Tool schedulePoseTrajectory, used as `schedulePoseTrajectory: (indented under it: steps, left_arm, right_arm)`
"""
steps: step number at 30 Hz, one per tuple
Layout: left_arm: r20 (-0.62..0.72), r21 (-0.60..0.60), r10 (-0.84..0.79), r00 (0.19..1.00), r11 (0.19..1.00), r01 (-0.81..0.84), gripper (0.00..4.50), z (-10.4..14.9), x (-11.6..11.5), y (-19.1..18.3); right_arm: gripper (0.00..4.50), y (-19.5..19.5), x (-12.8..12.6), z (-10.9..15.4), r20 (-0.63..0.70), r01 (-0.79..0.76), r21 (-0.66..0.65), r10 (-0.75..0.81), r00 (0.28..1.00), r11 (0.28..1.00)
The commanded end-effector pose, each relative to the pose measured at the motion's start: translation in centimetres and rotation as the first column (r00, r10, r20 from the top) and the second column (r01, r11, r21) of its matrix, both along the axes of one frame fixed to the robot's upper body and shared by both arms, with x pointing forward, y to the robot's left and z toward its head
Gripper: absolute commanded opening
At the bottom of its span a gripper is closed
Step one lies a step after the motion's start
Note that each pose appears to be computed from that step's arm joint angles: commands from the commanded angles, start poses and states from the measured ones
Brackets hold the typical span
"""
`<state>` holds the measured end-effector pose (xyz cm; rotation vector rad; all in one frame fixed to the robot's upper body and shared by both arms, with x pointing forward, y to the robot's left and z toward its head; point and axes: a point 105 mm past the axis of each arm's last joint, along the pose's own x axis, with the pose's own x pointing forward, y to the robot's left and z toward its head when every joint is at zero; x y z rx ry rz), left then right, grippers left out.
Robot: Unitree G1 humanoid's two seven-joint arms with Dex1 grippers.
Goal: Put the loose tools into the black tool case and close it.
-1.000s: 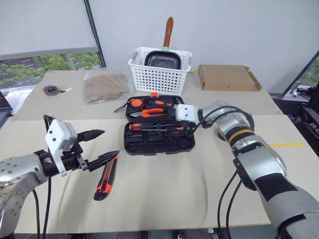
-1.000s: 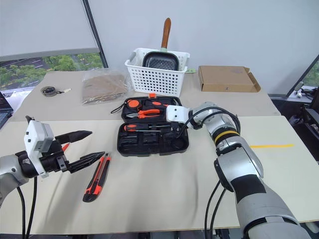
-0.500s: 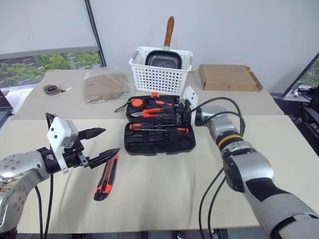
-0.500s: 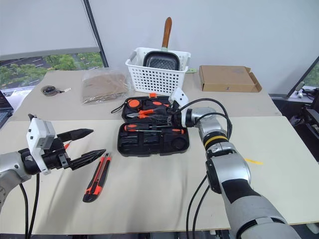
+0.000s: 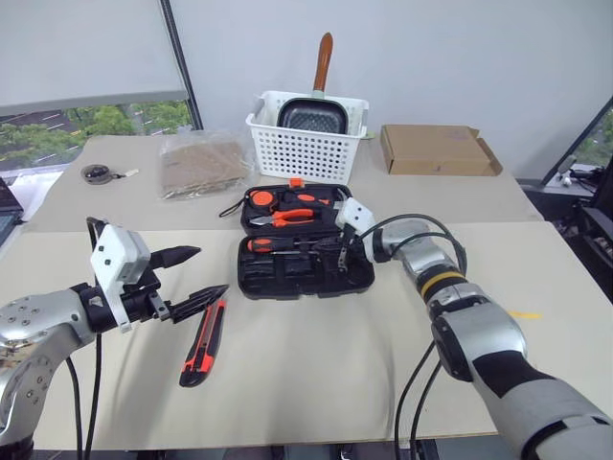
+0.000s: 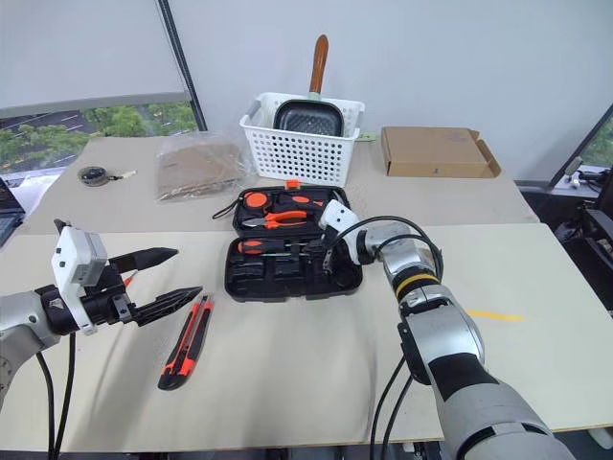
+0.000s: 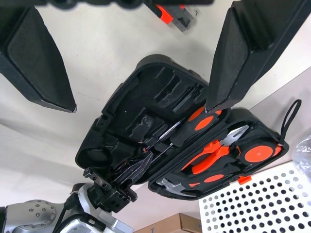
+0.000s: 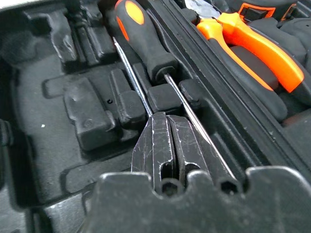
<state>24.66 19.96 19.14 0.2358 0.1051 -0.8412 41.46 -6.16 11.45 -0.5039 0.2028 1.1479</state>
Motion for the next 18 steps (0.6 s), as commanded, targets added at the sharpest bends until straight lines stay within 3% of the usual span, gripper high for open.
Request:
schedulePoseTrajectory:
  steps: [1, 6, 9, 12, 18]
  left_arm:
    - [0.045, 0.017, -0.017, 0.999, 1.000, 0.016, 4.50, 0.8, -0.3, -0.3]
    - [0.041, 0.015, -0.026, 0.999, 1.000, 0.026, 4.50, 0.7, -0.4, -0.6]
    - [0.042, 0.005, -0.046, 0.998, 0.999, 0.046, 4.50, 0.9, -0.4, -1.0]
    - [0.042, 0.004, -0.089, 0.995, 0.996, 0.089, 4.50, 1.0, 0.0, -1.9]
    - [0.037, -0.003, -0.210, 0.977, 0.978, 0.211, 4.50, 1.3, 0.1, -4.4]
  right_arm:
    - [0.11, -0.4, -0.1, 0.5, -0.028, 0.017, 0.092, -0.014, 1.000, 0.996]
    - [0.11, -2.8, 0.4, 4.8, 0.085, 0.013, 0.217, -0.032, 0.996, 0.976]
    - [0.80, -5.6, 0.3, 6.6, 0.122, 0.046, 0.243, -0.077, 0.990, 0.969]
    - [1.85, -10.8, -0.5, 7.5, 0.153, 0.139, 0.174, -0.166, 0.974, 0.975]
    - [3.84, -18.4, -3.9, 6.7, 0.092, 0.302, 0.010, -0.301, 0.949, 0.953]
